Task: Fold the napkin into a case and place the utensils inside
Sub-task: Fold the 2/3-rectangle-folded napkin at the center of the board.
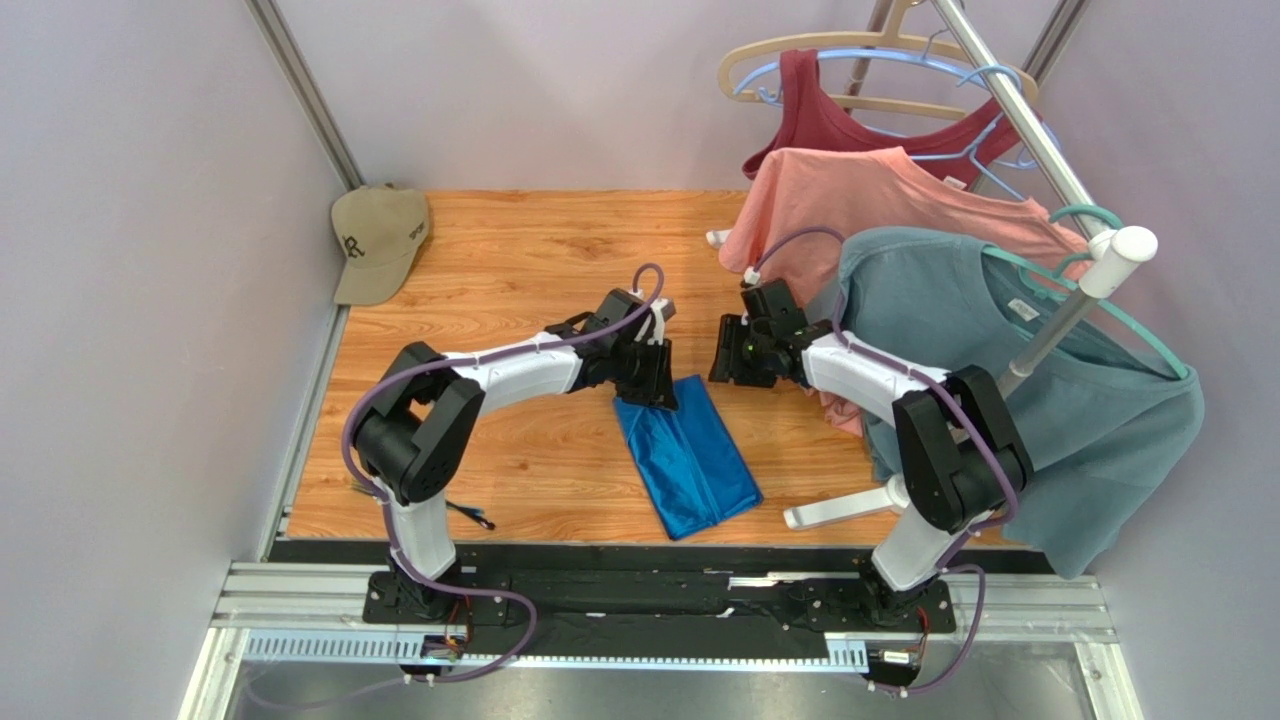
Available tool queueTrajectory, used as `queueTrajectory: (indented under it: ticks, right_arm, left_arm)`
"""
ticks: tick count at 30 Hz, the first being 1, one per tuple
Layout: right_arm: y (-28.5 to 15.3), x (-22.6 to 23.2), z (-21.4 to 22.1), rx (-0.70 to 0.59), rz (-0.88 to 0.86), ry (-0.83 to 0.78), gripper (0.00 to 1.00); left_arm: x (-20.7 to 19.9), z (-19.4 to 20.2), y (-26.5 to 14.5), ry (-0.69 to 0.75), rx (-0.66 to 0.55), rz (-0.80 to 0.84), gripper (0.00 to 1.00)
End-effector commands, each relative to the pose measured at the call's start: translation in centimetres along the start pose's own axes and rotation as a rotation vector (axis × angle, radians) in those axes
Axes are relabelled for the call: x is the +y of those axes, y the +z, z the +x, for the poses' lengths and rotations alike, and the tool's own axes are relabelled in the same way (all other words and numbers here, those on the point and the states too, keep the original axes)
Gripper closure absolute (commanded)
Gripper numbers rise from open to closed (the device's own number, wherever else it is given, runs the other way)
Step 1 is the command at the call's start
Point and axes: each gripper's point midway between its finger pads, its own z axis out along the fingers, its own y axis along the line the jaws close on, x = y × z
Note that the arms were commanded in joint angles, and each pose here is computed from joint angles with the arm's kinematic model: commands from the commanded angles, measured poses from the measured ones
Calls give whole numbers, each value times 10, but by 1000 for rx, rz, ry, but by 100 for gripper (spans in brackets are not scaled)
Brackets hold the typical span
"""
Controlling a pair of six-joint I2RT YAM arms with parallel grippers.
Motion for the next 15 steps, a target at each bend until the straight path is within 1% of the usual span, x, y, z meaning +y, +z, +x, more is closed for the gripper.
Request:
queueTrajectory:
  ticks: [1, 2, 3, 6, 7, 8, 10, 11, 12, 14, 15]
  right_arm:
    - [-21, 0, 20, 85, -24, -59, 49]
    - [-22, -1, 26, 91, -29, -49, 50]
    - [-21, -10, 42, 112, -22, -38, 50]
    - [-26, -18, 50, 66, -14, 3, 63]
    - [-25, -26, 62, 78, 1, 8, 71]
    - [-28, -28, 63, 62, 2, 15, 73]
    - [-30, -32, 66, 36, 3, 22, 75]
    - [-31, -35, 76, 46, -4, 28, 75]
    - [-31, -31, 75, 35, -32, 43, 76]
    - [-30, -23, 96, 81, -98, 73, 77]
    - [-30, -13, 94, 63, -142, 116, 77]
  left_arm:
    - [-49, -7, -12, 54, -56, 82, 71]
    - [-55, -8, -12, 55, -61, 82, 70]
    - [-58, -8, -11, 56, -65, 82, 70]
    - [-64, -4, -4, 39, -63, 59, 72]
    - [-64, -3, -2, 21, -60, 53, 73]
    - [-66, 0, -1, 23, -57, 53, 73]
    - [-67, 0, -4, 31, -72, 39, 73]
    - [-67, 2, -6, 36, -74, 35, 72]
    - [-67, 3, -7, 42, -73, 33, 69]
    - [-67, 2, -13, 48, -75, 19, 65]
    - [-63, 5, -15, 57, -65, 0, 63]
